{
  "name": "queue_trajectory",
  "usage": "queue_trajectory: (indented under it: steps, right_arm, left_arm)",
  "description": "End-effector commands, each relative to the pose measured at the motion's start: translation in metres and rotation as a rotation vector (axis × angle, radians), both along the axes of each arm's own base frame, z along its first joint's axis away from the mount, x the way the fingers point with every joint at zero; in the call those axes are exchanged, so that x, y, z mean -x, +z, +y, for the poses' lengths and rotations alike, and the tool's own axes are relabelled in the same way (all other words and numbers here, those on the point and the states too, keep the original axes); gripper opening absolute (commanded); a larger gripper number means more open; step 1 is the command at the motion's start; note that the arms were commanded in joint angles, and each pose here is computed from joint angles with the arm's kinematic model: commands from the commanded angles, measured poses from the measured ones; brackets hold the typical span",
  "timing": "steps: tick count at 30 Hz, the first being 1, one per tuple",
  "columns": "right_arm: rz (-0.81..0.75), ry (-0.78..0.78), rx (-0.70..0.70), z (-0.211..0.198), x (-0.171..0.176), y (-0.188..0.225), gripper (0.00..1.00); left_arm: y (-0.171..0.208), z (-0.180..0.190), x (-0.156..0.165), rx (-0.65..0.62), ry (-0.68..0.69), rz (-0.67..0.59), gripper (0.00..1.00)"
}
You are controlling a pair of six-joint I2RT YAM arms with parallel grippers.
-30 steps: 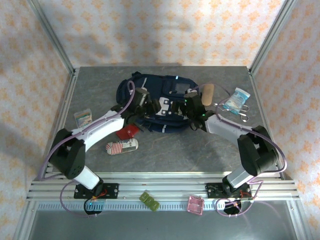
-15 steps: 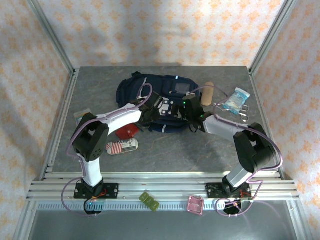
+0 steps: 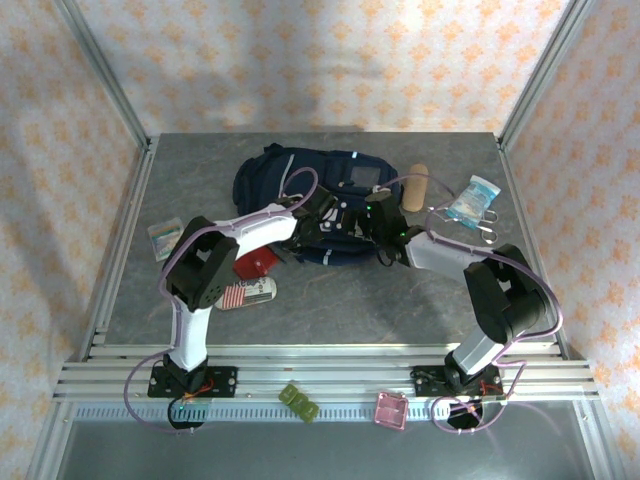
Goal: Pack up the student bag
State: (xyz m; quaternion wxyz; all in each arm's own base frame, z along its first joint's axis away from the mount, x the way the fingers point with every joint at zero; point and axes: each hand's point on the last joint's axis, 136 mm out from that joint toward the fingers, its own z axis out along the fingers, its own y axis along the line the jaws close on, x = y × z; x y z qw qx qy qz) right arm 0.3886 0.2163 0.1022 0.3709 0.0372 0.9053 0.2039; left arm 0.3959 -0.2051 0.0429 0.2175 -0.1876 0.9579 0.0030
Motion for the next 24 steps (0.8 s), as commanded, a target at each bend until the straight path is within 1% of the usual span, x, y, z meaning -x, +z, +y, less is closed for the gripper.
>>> queue_trajectory:
  steps: [1, 5, 7, 8, 13, 14, 17, 24]
  right_arm:
    - [0.022, -0.017, 0.005, -0.005, 0.004, -0.012, 0.66]
    - [0.024, -0.019, -0.002, -0.004, 0.004, -0.013, 0.66]
    - [0.03, -0.018, -0.008, -0.004, 0.005, -0.014, 0.66]
    - [0.031, -0.018, -0.013, -0.003, 0.005, -0.014, 0.66]
    - [0.031, -0.02, -0.022, -0.003, 0.007, -0.014, 0.66]
    - [0.032, -0.021, -0.022, -0.004, 0.007, -0.014, 0.66]
    - [0.033, -0.023, -0.023, -0.004, 0.007, -0.014, 0.66]
    - [0.031, -0.024, -0.027, -0.004, 0.007, -0.013, 0.66]
  left_arm:
    - [-0.008, 0.021, 0.003, -0.097, 0.012, 0.029, 0.4]
    - [-0.001, 0.021, 0.006, -0.078, -0.002, 0.014, 0.35]
    - [0.003, 0.022, 0.006, -0.078, -0.008, 0.009, 0.28]
    - [0.006, 0.022, 0.007, -0.077, -0.008, 0.006, 0.28]
    - [0.019, 0.02, 0.006, -0.046, -0.015, -0.023, 0.29]
    - [0.021, 0.021, 0.005, -0.047, -0.016, -0.028, 0.33]
    - [0.022, 0.022, 0.002, -0.056, -0.023, -0.034, 0.39]
    - [0.001, 0.026, 0.004, -0.07, -0.023, 0.015, 0.38]
